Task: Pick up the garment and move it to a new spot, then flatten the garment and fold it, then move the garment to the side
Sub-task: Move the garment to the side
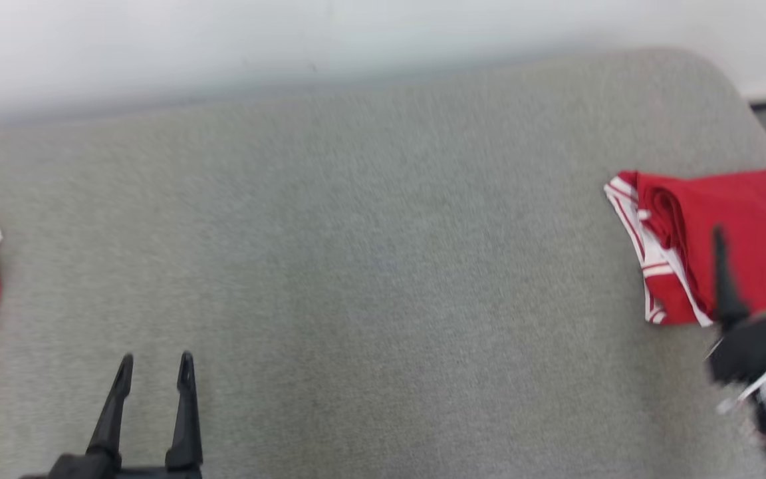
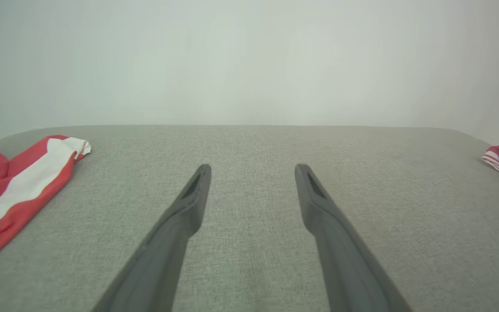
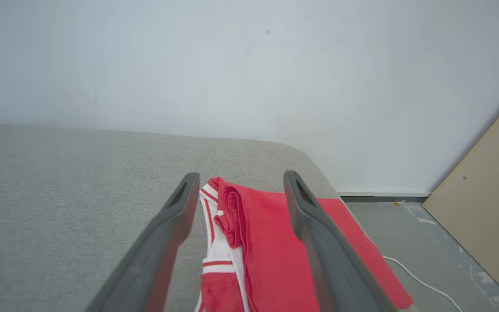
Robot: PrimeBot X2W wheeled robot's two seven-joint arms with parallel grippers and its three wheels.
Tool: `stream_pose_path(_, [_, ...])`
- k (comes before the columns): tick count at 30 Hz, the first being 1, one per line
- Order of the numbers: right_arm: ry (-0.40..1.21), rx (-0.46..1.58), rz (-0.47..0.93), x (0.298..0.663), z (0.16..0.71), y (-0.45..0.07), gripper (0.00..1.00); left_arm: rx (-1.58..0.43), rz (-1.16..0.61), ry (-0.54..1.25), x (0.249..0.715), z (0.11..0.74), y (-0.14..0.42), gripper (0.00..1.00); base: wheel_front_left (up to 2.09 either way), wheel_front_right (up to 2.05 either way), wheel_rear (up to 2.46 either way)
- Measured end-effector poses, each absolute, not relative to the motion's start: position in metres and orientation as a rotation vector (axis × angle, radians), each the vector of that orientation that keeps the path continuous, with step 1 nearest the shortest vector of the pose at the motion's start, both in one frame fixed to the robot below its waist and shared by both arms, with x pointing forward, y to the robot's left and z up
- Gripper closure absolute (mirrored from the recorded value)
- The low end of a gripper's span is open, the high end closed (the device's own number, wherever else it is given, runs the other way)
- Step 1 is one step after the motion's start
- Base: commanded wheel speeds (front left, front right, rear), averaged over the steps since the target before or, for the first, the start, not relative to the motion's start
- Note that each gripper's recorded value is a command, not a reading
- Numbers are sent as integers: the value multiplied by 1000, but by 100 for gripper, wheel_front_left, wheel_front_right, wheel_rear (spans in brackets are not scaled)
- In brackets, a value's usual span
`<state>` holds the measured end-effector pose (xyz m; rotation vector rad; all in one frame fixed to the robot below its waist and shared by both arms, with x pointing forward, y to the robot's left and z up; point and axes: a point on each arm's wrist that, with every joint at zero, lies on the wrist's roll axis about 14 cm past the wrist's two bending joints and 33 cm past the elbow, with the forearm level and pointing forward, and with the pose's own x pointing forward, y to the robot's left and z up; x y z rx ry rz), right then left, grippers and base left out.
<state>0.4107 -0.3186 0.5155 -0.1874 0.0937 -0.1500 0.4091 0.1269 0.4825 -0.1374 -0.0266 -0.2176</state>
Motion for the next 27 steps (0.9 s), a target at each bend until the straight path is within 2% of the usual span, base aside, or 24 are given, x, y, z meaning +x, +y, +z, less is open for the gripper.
stream_pose_path(8, [92, -82, 32, 381, 495, -234, 0, -115, -138, -20, 375, 486, 152, 0, 0, 0, 0])
stream_pose_path(12, [85, -54, 93, 375, 492, -208, 0, -112, -88, 0, 355, 480, 169, 0, 0, 0, 0])
stream_pose_path(27, [48, 13, 122, 359, 485, -178, 0, -122, 32, -36, 318, 487, 206, 0, 0, 0, 0])
